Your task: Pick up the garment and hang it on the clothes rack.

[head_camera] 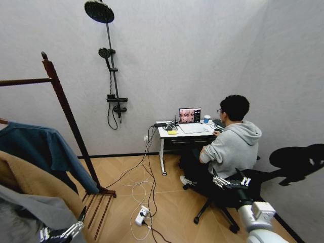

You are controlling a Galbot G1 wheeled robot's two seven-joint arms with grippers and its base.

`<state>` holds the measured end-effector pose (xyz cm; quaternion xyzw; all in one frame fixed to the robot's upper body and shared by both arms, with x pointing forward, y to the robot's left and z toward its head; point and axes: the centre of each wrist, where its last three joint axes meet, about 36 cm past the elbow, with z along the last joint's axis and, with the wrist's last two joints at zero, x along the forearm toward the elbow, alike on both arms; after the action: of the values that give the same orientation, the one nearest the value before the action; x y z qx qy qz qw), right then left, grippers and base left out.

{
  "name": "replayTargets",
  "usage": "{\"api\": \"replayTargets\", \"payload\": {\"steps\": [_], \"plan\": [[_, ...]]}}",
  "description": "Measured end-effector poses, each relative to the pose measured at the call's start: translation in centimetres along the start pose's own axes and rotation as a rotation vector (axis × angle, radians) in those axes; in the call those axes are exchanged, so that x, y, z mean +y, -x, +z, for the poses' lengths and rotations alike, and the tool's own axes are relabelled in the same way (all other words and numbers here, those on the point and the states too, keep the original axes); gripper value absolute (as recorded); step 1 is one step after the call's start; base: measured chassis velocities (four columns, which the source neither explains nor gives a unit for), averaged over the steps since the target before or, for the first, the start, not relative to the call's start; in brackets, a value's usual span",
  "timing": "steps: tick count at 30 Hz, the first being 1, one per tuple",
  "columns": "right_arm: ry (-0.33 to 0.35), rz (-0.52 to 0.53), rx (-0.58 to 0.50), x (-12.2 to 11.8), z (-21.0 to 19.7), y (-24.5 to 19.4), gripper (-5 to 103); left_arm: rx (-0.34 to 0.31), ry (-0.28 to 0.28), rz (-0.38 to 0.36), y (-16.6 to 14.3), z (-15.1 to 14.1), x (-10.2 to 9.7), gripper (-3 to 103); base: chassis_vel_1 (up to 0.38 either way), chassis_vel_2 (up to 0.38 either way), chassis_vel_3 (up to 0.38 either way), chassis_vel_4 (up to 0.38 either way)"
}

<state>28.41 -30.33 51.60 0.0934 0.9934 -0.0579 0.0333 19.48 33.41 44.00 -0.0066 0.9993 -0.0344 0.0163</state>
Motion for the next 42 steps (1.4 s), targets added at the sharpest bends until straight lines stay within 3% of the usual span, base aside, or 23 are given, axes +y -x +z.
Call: {"api": "replayTargets", "payload": {"steps": [23,42], "plan": [[0.017,-0.021,-0.006,1.3,0.1,-1.1,100,0.000,0.000,0.000,0.0,0.0,0.0,100,0.135,-0.134,-0.131,0.130],[0.029,-0.028,0.010,2.5,2.5,-0.9,100,0.000,0.000,0.000,0.0,0.0,0.0,100,0.159,-0.160,-0.160,0.162]]}}
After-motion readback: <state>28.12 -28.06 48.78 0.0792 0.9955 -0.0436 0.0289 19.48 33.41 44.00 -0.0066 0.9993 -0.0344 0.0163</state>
